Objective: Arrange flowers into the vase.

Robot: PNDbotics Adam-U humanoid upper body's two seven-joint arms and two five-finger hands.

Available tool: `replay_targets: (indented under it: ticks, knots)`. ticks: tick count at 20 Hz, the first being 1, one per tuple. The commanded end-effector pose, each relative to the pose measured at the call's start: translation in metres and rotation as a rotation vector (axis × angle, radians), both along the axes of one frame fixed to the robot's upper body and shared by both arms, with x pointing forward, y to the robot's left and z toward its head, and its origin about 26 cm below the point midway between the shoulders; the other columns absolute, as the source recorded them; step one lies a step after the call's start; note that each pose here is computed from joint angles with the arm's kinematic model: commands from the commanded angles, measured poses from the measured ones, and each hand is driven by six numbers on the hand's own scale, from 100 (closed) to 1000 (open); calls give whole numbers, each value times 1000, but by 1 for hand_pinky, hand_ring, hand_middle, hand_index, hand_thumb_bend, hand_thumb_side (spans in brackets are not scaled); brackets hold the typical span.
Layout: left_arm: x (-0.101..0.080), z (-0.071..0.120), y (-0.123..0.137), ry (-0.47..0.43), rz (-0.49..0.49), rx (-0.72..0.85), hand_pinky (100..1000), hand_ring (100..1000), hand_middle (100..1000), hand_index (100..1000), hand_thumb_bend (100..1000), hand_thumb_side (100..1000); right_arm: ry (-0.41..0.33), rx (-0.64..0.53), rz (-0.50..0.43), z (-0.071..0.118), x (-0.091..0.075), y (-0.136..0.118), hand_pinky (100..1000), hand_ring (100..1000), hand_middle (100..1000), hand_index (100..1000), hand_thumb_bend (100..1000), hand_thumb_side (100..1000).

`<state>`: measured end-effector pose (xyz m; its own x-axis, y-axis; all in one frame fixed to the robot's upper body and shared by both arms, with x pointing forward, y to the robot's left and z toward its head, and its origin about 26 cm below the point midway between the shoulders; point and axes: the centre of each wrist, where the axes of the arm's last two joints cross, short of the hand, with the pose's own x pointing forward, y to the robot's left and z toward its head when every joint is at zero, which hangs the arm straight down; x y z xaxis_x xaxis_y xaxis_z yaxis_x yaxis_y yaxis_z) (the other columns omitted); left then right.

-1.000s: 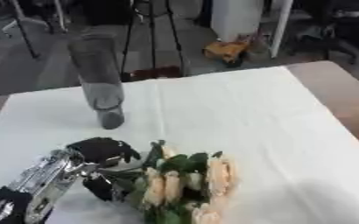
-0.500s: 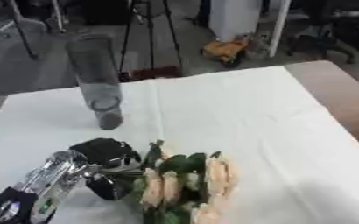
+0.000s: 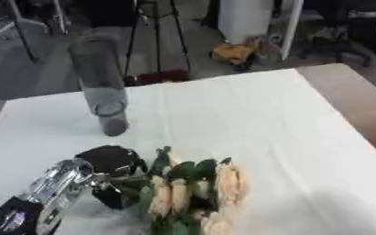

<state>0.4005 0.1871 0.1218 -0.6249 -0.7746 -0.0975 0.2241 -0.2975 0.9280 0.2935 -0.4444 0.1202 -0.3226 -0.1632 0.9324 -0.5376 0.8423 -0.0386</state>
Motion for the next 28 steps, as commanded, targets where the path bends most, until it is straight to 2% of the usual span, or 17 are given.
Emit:
replay_targets:
  ticks: [1, 2, 4, 5, 6, 7, 8, 9, 11, 12, 15, 21, 24, 28]
  knots:
    - [3, 0, -1, -15, -2, 2, 593, 534, 485, 711, 380, 356, -31, -35, 3, 15, 1, 0, 100, 246, 135, 374, 395, 643]
    - [3, -1, -2, -15, -3, 0, 527, 469, 421, 646, 374, 350, -31, -35, 3, 15, 1, 0, 100, 246, 135, 374, 395, 643]
    - [3, -3, -2, -16, -3, -6, 512, 456, 406, 631, 373, 348, -30, -35, 3, 15, 1, 0, 100, 246, 135, 374, 395, 642]
    - [4, -5, -2, -16, -4, -9, 425, 374, 315, 527, 358, 336, -30, -35, 3, 15, 1, 0, 100, 246, 135, 374, 395, 642]
    - [4, -5, -2, -18, -6, -14, 386, 339, 279, 484, 335, 320, -30, -34, 3, 15, 1, 0, 100, 246, 135, 374, 395, 642]
    - [4, -5, -2, -23, -7, -22, 333, 293, 229, 428, 271, 284, -30, -34, 3, 15, 1, 0, 100, 246, 135, 374, 396, 642]
    - [4, -5, -2, -29, -7, -32, 318, 278, 213, 411, 248, 274, -29, -33, 3, 15, 1, 0, 100, 246, 135, 374, 396, 642]
    - [4, -5, -2, -36, -6, -43, 262, 222, 154, 351, 168, 233, -29, -32, 3, 15, 1, 0, 100, 246, 135, 374, 396, 641]
    - [4, -5, -2, -52, -3, -65, 201, 156, 100, 288, 120, 195, -27, -31, 3, 15, 1, 0, 100, 246, 135, 374, 396, 641]
    - [4, -5, -2, -59, -2, -77, 159, 100, 100, 235, 100, 173, -27, -30, 4, 15, 1, 0, 100, 246, 135, 374, 402, 641]
    - [4, -7, 0, -74, 10, -110, 108, 100, 100, 185, 100, 100, -26, -28, 4, 15, 0, 0, 100, 246, 135, 374, 397, 640]
    - [5, -4, 4, -44, 35, -140, 100, 100, 100, 154, 100, 100, -22, -23, 4, 14, 0, 0, 100, 246, 136, 373, 398, 638]
    - [3, 8, 7, -34, 44, -172, 100, 100, 100, 147, 100, 103, -20, -21, 4, 14, -1, 0, 100, 246, 136, 373, 399, 638]
    - [-2, 41, 11, -67, 35, -218, 100, 100, 100, 137, 100, 102, -15, -20, -1, 13, -2, -2, 100, 246, 136, 373, 400, 637]
